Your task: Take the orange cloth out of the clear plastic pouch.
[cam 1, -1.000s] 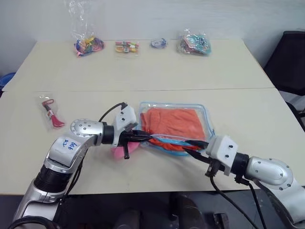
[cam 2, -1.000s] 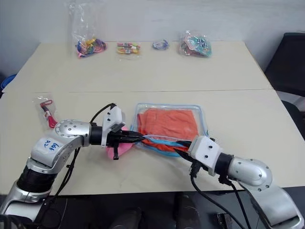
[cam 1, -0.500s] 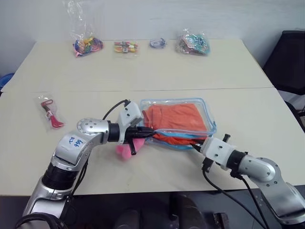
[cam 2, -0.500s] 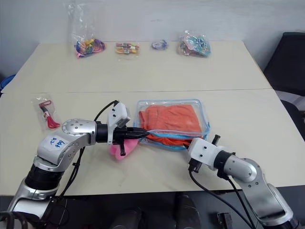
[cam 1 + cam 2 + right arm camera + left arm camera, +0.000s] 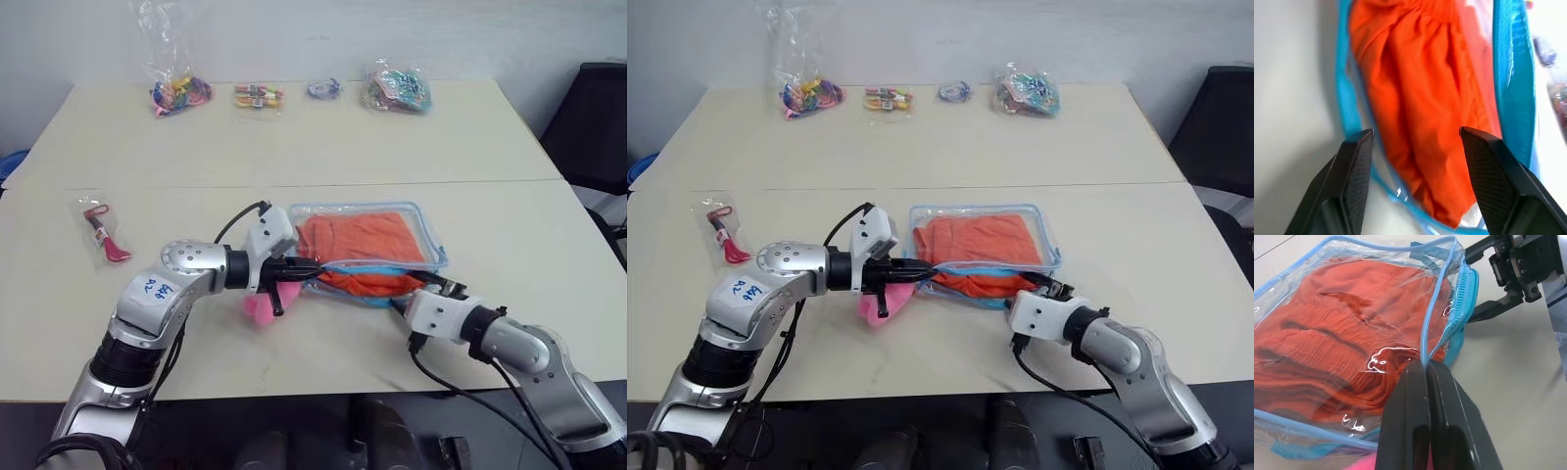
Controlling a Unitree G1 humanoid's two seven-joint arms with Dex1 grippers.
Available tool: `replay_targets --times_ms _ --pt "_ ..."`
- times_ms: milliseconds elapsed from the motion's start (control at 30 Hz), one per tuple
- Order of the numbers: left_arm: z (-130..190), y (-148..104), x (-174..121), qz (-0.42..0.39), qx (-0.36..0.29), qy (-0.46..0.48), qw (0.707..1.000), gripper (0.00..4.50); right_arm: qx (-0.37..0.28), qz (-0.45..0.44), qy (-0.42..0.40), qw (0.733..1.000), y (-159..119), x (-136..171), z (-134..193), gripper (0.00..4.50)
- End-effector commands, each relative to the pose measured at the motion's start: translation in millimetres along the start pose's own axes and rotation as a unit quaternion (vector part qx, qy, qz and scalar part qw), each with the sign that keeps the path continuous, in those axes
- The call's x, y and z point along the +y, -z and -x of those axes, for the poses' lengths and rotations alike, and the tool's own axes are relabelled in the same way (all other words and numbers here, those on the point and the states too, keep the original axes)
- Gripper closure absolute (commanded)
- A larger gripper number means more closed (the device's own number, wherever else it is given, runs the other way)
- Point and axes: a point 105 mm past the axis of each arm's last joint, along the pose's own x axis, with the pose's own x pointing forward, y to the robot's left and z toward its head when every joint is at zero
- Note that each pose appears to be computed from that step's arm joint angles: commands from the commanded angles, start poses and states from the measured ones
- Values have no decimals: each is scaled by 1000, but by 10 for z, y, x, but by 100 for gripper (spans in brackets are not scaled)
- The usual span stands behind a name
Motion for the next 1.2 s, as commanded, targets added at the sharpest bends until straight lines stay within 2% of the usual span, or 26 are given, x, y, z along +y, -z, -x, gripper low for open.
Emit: replay_targets --times_ms 33,267,500,633,833,1100,1200 --pt "7 -143 -70 -23 -21 8 999 450 -1 27 7 1000 -25 -33 -26 161" --pt "-16 -189 -72 -21 -29 8 999 450 18 103 -44 994 49 133 -152 161" --pt "-15 -220 -56 -20 -33 4 999 450 22 143 -53 988 36 112 -284 161" --pt "-18 -220 -52 -20 -33 2 999 450 28 134 -35 990 4 0 -358 161" --pt "-28 -187 -68 -19 -29 3 999 450 9 54 -5 998 -128 -113 -482 161" --pt "-20 -105 -53 -24 -19 -3 1000 450 4 120 -17 993 -191 -145 -523 161" --pt "-14 -52 -30 -26 -13 -8 1000 450 -5 116 -9 993 -252 -209 -528 161"
